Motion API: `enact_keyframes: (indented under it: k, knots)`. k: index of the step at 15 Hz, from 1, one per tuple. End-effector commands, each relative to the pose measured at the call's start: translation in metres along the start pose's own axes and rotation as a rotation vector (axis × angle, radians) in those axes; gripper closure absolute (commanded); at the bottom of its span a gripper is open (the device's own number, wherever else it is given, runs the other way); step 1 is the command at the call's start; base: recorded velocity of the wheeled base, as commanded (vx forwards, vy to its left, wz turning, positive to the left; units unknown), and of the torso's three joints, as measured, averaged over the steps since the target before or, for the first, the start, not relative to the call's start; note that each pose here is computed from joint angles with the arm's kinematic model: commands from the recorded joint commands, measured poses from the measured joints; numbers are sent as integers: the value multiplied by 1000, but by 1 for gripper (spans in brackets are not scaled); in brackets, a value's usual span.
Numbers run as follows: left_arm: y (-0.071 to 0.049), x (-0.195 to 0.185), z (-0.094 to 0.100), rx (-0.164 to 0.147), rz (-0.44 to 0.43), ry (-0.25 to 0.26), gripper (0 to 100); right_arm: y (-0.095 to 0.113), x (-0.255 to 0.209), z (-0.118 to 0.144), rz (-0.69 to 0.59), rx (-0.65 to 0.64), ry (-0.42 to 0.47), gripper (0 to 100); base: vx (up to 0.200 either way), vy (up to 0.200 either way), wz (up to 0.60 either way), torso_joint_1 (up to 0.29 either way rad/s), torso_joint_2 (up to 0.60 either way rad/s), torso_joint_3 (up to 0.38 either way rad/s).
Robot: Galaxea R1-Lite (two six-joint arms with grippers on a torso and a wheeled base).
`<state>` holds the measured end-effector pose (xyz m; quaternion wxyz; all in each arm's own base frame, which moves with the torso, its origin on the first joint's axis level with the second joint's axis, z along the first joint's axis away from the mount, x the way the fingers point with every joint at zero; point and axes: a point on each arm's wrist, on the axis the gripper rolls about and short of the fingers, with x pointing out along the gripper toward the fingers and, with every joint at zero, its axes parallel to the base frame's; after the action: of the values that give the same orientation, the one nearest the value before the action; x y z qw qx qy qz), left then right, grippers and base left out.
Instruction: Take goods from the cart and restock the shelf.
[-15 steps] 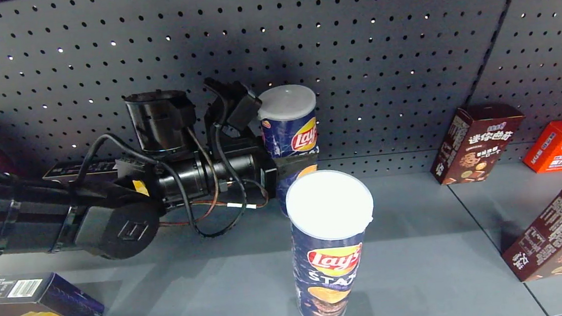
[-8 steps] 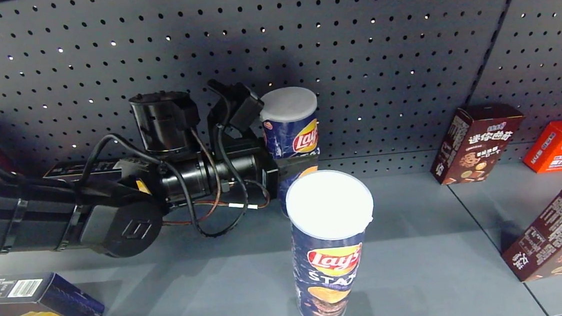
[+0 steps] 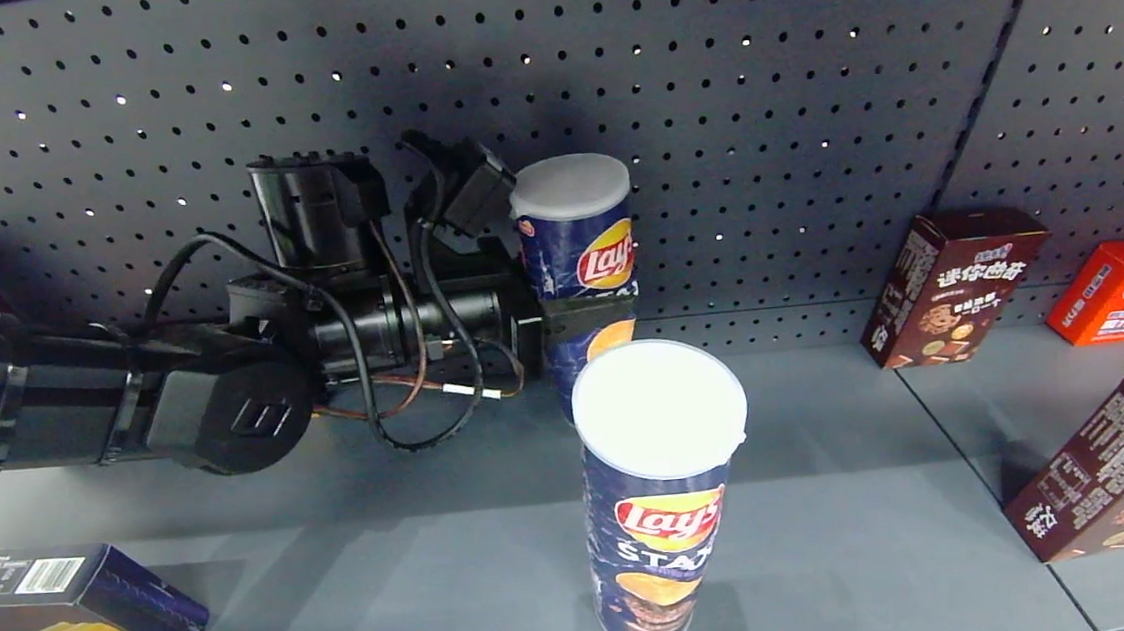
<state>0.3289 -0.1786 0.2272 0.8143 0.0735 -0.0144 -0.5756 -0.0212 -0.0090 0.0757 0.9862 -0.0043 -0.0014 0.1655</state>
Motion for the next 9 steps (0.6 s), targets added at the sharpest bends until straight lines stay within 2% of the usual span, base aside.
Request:
enact_keyframes:
  k: [1,3,4,7,9]
  knots:
    - [1,1,0,8,-11,-4,100,0,0,0,0,0,1,0,0,0,0,0,0,0]
    - [3,2,-6,68,-37,29,100,0,0,0,0,0,1,0,0,0,0,0,0,0]
    - [6,0,-6,69,-65,39,100,0,0,0,0,0,1,0,0,0,0,0,0,0]
    - [10,3,-4,81,-64,38,100,0,0,0,0,0,1,0,0,0,0,0,0,0]
    - [10,5,-7,76,-67,43,100,0,0,0,0,0,1,0,0,0,0,0,0,0]
